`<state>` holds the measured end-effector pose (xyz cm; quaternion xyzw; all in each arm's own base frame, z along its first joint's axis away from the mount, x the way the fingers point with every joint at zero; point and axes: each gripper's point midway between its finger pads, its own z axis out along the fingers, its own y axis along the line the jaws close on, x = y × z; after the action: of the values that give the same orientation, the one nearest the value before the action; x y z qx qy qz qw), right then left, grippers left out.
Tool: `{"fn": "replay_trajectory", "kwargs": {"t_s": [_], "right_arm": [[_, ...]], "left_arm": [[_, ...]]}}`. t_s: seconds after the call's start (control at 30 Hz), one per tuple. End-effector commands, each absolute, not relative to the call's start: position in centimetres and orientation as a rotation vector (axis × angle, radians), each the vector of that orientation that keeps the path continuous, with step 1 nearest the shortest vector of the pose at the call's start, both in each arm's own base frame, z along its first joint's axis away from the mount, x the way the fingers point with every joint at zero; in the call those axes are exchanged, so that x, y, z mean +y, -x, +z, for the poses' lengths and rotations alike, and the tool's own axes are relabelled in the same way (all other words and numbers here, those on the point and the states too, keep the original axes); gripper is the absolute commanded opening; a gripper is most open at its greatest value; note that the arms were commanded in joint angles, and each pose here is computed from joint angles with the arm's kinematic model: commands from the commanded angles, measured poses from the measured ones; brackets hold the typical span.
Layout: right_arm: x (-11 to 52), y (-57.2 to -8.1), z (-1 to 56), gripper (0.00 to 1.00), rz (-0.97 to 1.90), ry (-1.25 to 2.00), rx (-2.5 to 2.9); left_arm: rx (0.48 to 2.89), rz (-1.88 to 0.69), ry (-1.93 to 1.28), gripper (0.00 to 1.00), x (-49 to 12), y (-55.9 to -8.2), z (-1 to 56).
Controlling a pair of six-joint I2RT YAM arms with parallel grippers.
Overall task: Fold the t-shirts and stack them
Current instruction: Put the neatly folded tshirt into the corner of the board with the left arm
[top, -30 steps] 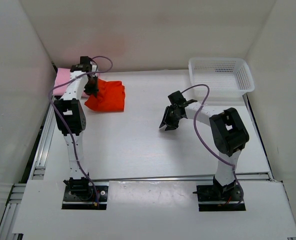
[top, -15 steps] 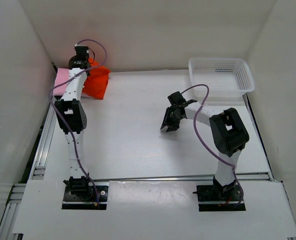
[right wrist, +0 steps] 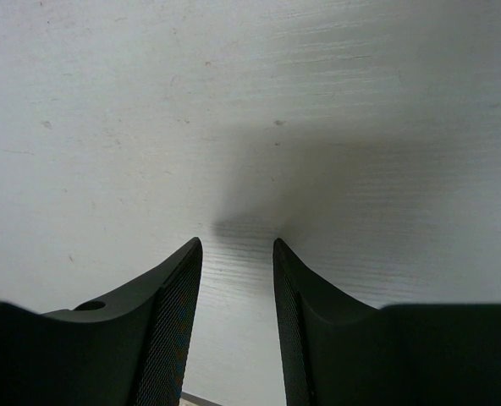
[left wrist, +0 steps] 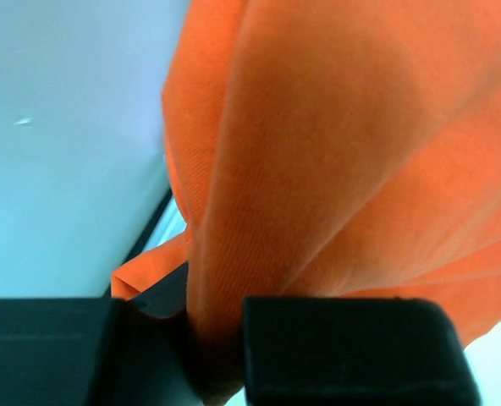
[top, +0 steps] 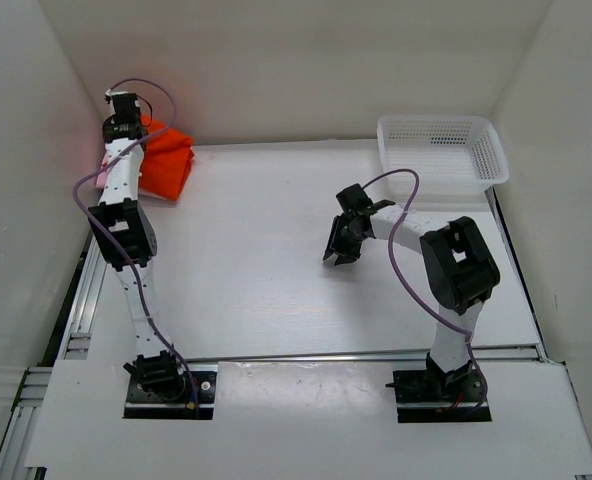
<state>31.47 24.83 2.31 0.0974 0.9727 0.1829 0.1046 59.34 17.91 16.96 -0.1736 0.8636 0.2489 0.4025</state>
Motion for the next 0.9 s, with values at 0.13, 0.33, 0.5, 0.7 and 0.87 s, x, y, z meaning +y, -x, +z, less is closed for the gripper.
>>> {"fn": "replay_trajectory", "kwargs": {"t_s": [0.13,0.33,0.5,0.7,0.87], "right_arm": [[24.8,-31.3,3.3,0.44,0.551,-0.251,2.855],[25.1,-31.1,4.4,0.44,0.565,-0.221,2.838],[25.2,-30.9,5.0,0.44,0.564,-0.208,2.826],[24.4,-29.8,7.3,0.45,0.533,-0.191,2.781],[22.4,-26.8,9.5,0.49,0.494,-0.175,2.743]], "left_arm": [[2.038,0.798,0.57,0.73,21.9,-59.4,19.3],[1.938,0.91,0.66,0.91,24.1,-59.4,20.0],[1.892,0.906,0.675,0.91,23.9,-57.8,23.9],[2.003,0.66,0.479,1.0,16.5,-51.8,27.7],[2.284,0.272,0.191,1.0,6.7,-41.1,22.1]]}}
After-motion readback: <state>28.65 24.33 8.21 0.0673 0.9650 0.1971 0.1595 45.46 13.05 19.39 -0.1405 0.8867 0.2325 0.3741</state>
